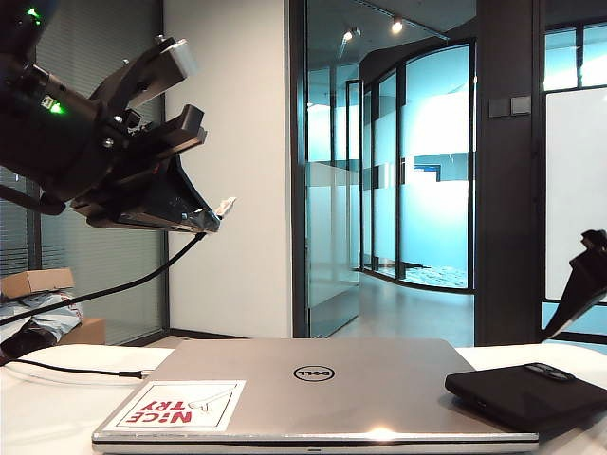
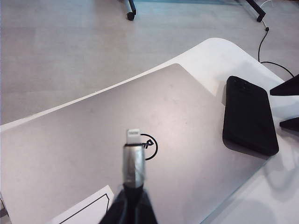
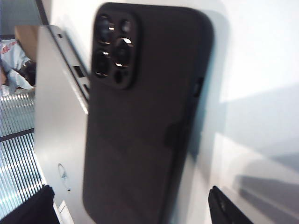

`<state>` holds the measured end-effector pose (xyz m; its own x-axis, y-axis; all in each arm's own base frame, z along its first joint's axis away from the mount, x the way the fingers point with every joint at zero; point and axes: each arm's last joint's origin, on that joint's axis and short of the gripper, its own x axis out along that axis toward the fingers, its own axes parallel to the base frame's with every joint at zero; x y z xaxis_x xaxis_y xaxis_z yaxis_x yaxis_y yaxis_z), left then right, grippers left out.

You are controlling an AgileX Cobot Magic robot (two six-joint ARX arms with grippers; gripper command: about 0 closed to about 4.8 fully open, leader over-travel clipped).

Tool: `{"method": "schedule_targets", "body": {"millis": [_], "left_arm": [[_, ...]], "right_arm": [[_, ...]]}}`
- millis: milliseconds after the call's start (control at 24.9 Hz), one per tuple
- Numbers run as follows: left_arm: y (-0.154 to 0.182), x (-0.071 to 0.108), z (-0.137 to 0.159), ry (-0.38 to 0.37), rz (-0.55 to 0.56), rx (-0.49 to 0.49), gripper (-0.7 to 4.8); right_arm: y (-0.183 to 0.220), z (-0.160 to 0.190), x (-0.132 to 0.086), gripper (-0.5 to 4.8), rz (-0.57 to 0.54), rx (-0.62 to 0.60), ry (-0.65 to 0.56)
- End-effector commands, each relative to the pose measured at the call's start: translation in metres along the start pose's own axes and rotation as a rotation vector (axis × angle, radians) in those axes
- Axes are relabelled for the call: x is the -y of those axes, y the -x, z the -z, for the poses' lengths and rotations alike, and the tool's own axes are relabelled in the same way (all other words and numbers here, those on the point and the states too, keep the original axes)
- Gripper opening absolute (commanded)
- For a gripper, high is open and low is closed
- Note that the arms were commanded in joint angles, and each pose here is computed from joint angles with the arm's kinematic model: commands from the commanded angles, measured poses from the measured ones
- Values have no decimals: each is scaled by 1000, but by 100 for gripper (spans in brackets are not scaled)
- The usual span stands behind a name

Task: Pick up the charging cable and the phone, plug the charging cable into the charging port on the phone, and finally place them back on the table.

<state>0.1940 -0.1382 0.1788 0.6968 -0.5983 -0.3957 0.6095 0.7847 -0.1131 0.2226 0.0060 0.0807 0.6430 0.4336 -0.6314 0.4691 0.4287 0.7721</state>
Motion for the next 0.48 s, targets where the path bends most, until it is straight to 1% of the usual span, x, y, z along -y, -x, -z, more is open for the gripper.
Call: {"method": "schedule_targets", "body": {"millis": [40,281,481], "left_arm": [[0,0,-3,-2,3,20,-7],[0,0,-3,-2,3,20,-7],[0,0,-3,-2,3,20,-7]], "right_arm": [[-3,-2,0,449,-18,7,13],[-11,-2,3,449,-29,-24,14],[-14,-2,5,449,-24,-24,12]]}}
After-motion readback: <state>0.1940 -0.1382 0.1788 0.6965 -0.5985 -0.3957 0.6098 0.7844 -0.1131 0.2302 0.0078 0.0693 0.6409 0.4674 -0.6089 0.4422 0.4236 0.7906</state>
